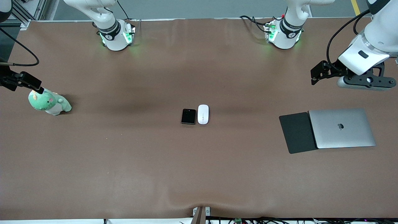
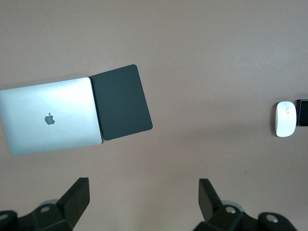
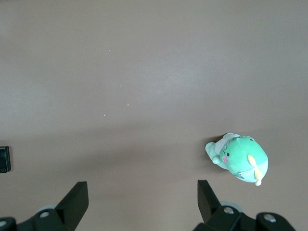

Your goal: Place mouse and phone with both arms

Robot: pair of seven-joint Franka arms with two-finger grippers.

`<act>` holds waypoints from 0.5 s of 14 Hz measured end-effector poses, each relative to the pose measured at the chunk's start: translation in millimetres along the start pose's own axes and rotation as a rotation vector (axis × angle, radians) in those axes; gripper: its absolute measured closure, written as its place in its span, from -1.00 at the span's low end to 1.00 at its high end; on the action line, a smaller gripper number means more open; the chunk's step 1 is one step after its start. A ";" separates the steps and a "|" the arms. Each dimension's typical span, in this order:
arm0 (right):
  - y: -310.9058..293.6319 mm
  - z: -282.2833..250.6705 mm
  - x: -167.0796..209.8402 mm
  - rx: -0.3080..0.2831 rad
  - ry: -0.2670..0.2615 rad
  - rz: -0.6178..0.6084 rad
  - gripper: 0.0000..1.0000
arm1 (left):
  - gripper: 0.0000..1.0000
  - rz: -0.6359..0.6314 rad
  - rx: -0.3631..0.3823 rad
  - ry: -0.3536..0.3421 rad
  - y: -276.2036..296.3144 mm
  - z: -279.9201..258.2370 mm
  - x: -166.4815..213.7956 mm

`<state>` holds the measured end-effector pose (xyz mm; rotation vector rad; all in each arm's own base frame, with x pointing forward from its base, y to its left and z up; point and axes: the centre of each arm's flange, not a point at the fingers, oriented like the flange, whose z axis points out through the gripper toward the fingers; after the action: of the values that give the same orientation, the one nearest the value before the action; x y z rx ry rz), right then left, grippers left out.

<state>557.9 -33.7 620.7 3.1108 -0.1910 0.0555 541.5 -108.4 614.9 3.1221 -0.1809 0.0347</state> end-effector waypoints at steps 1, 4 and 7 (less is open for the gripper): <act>0.1 0.0 0.0 0.000 0.000 0.000 -1.00 | -1.00 0.000 0.000 0.000 0.0 0.0 0.0; 0.3 0.0 0.0 0.000 0.000 0.001 -1.00 | -1.00 0.000 0.000 0.000 0.0 0.0 0.0; 0.4 0.0 0.0 0.000 0.000 0.001 -1.00 | -1.00 0.004 0.000 0.000 2.1 0.0 -0.2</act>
<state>557.8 -34.0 620.7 3.1107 -0.1920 0.0554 541.1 -110.4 614.9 3.1217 -0.1868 0.0347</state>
